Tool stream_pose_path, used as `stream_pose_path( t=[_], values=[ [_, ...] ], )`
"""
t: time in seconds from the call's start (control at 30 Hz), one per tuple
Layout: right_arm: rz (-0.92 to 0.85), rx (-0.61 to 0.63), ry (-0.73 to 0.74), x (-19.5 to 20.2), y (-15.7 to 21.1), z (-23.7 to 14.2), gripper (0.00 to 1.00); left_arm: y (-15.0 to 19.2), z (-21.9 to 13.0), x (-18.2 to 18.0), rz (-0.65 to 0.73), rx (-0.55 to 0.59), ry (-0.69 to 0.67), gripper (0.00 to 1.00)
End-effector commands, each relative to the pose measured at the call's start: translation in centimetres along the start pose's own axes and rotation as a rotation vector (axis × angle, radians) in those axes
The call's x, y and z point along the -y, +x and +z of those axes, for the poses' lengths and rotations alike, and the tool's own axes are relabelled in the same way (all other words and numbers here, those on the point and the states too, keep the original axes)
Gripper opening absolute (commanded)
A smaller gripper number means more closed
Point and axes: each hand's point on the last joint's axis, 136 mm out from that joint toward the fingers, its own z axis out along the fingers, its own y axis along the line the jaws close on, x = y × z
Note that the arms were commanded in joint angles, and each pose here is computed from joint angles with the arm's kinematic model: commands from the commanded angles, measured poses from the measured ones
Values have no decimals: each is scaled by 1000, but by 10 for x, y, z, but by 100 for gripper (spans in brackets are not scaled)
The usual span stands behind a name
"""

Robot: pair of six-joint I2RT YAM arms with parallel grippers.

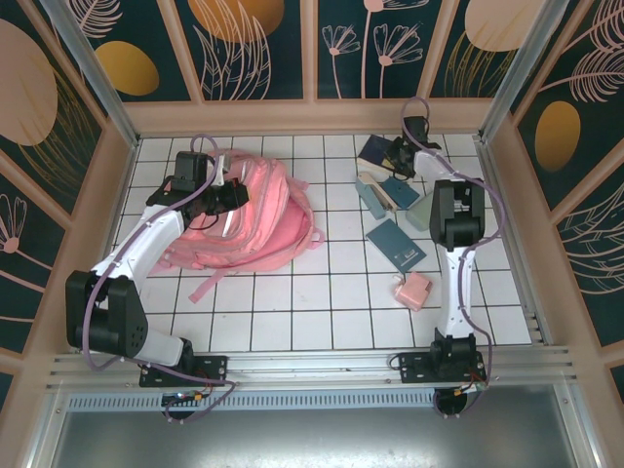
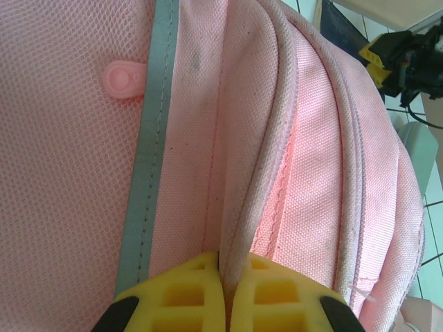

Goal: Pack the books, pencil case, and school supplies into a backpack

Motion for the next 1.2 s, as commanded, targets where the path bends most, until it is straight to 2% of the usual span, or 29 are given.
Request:
stream_pose_path(
  t=[0.0,0.17,0.27,0.4,0.57,0.6,0.67,0.7,0.9,1.03,1.17],
  values=[
    [29,-84,-12,-7,15,15,32,-12,-2,-4,3,26,-26,0],
    [-66,-203,-4,-21,66,30,32,-12,-2,-10,8,28,-59,0],
    [-134,-286,-11,-28,105,30,32,-14,-6,-24,0,51,-139,0],
    [-259,-375,-10,-36,150,21,32,-10,-7,-38,5,53,-209,3],
    [-385,-461,-72,-51,195,0,32,2,-11,-71,17,23,-377,2],
    [-415,-473,-82,-54,203,-4,32,4,-12,-73,24,23,-384,5],
    [-476,-497,-99,-59,216,-12,32,5,-15,-72,33,24,-386,23],
    [-509,-505,-106,-61,222,-17,32,3,-17,-70,35,26,-379,29],
    [-589,-512,-155,-68,233,-48,31,-11,-22,-44,16,48,-280,41],
    [-586,-428,-206,-92,212,-74,36,-24,-19,-16,-3,65,-153,39],
    [-552,-357,-263,-117,198,-103,40,-49,-12,2,-24,108,-88,37]
  ],
)
